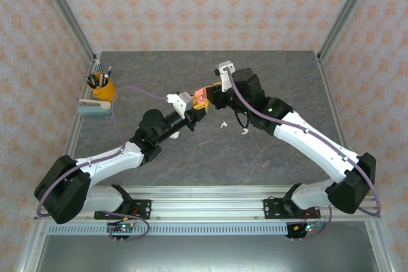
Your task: Insert wireless bluetooth earbuds into charging case
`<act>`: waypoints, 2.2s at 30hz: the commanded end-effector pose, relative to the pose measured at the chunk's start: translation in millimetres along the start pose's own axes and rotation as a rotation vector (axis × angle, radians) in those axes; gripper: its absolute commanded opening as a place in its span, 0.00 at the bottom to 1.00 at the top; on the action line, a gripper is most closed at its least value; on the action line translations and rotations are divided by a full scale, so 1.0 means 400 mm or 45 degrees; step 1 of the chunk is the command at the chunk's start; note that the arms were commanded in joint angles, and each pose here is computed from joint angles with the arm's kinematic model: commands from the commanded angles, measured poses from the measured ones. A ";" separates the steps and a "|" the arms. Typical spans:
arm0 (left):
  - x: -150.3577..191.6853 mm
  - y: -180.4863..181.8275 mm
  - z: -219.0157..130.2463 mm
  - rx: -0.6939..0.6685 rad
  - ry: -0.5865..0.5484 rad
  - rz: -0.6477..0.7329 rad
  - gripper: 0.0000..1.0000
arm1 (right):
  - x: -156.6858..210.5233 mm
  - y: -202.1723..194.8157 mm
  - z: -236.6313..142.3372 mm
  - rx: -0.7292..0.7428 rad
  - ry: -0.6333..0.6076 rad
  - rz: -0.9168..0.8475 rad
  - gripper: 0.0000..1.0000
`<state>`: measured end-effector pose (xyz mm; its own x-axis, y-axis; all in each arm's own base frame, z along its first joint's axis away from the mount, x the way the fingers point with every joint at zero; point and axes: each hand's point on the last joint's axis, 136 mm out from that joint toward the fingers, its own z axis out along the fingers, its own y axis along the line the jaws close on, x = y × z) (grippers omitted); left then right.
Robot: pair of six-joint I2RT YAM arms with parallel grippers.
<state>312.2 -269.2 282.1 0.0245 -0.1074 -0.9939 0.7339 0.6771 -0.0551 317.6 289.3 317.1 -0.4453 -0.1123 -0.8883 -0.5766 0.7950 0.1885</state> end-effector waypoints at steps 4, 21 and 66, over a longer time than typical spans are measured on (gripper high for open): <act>-0.073 -0.017 0.013 0.032 -0.116 0.006 0.00 | -0.008 0.004 -0.012 -0.019 -0.021 -0.057 0.23; -0.075 -0.010 0.025 0.020 -0.121 0.009 0.00 | 0.029 0.022 -0.040 -0.058 0.008 -0.179 0.22; -0.063 -0.012 0.024 0.026 -0.120 -0.008 0.00 | -0.093 0.028 -0.080 -0.066 -0.124 -0.025 0.54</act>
<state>315.2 -276.4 286.4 0.0323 -0.1239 -0.9918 0.7426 0.6671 -0.0591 308.4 281.4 338.2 -0.3832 -0.1362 -0.9136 -0.6077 0.7821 0.1382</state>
